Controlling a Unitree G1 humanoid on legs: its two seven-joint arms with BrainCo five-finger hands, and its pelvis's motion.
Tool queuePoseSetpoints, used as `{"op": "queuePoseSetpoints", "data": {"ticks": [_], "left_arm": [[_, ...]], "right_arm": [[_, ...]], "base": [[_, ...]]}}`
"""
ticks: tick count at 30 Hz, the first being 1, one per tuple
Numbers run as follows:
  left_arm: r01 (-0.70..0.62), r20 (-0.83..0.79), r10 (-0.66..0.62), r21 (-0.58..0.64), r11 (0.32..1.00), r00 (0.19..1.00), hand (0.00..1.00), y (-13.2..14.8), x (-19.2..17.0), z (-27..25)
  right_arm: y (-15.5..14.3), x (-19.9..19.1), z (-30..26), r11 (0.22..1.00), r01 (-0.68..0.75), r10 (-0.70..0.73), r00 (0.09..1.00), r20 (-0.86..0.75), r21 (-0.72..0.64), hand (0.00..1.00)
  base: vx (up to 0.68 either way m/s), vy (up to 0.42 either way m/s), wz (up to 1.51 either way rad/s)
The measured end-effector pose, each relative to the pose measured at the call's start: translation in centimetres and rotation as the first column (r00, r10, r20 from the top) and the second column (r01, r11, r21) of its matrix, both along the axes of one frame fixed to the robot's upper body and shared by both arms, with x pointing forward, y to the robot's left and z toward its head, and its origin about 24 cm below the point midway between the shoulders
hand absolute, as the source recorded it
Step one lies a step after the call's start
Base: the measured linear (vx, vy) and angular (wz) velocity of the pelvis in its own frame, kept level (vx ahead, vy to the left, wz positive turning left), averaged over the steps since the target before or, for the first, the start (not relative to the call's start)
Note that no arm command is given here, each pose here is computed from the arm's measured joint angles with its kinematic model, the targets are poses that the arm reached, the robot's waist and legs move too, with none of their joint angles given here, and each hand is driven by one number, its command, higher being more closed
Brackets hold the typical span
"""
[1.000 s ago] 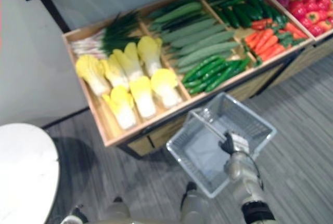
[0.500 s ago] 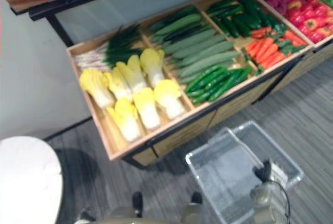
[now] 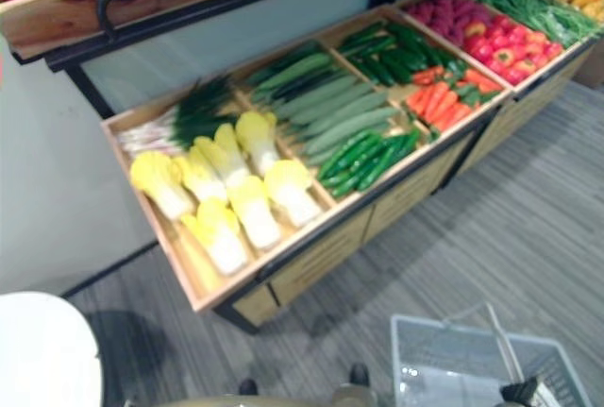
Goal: Pick vegetable in the basket
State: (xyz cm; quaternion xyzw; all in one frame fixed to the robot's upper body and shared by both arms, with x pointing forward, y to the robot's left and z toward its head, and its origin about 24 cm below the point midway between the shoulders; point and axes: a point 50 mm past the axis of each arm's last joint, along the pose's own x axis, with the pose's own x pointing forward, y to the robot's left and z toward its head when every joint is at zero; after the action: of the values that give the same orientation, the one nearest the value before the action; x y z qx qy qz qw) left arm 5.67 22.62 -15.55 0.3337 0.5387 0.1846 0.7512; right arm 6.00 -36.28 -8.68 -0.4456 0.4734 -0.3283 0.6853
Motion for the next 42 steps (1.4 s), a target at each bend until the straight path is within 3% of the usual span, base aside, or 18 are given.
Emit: {"op": "queuePoseSetpoints", "data": {"ticks": [5, 7, 9, 12, 18, 21, 30, 37, 42], "left_arm": [[0.096, 0.338, -0.119, 0.085, 0.992, 0.934, 0.00, 1.3, 6.3, 4.1], [0.112, 0.479, -0.162, 0.132, 0.985, 0.862, 0.00, 1.8, 8.9, 6.8], [0.108, 0.665, -0.200, 0.178, 0.978, 0.719, 0.00, 1.7, 11.3, 11.1], [0.070, 0.783, -0.205, 0.203, 0.977, 0.587, 0.00, 1.5, 11.6, 14.3], [-0.040, 0.819, -0.097, 0.144, 0.989, 0.565, 0.00, 0.3, 9.3, 14.4], [-0.077, 0.866, -0.043, 0.094, 0.993, 0.499, 0.00, -0.3, 9.5, 15.6], [0.028, 0.939, -0.004, -0.006, 1.000, 0.344, 0.00, -3.5, 13.3, 18.0], [0.033, 0.943, -0.009, -0.002, 0.999, 0.333, 0.00, -3.6, 14.4, 18.3], [0.017, 0.927, 0.045, -0.055, 0.998, 0.374, 0.00, -3.5, 14.9, 17.1]], "right_arm": [[0.3, -0.8, -0.7, 0.997, 0.064, -0.065, 0.998, 0.005, 0.040, 1.00], [0.3, -0.4, -0.7, 0.997, 0.066, -0.067, 0.997, 0.024, 0.045, 1.00], [0.1, -0.5, -0.6, 0.996, 0.083, -0.085, 0.996, 0.035, 0.044, 1.00], [-0.1, -0.9, -0.6, 0.990, 0.131, -0.134, 0.990, 0.047, 0.054, 1.00], [0.8, -1.4, -1.3, 0.986, 0.148, -0.152, 0.988, 0.042, 0.080, 1.00], [1.8, -2.0, -1.9, 0.982, 0.160, -0.163, 0.986, 0.026, 0.099, 1.00], [3.0, -1.8, -2.6, 0.987, 0.107, -0.106, 0.994, -0.012, 0.121, 1.00], [3.2, -0.8, -2.5, 0.991, 0.084, -0.085, 0.996, 0.006, 0.108, 1.00], [3.2, 0.3, -2.4, 0.992, 0.073, -0.077, 0.997, 0.031, 0.107, 1.00]], "base": [[0.10, 0.004, 0.03], [0.06, 0.005, 0.03], [0.04, 0.004, 0.10], [0.02, 0.007, 0.06], [-0.02, -0.006, 0.03], [-0.04, -0.009, 0.09], [0.00, -0.009, 0.04], [0.05, -0.002, -0.01], [0.04, 0.004, -0.03]]}}
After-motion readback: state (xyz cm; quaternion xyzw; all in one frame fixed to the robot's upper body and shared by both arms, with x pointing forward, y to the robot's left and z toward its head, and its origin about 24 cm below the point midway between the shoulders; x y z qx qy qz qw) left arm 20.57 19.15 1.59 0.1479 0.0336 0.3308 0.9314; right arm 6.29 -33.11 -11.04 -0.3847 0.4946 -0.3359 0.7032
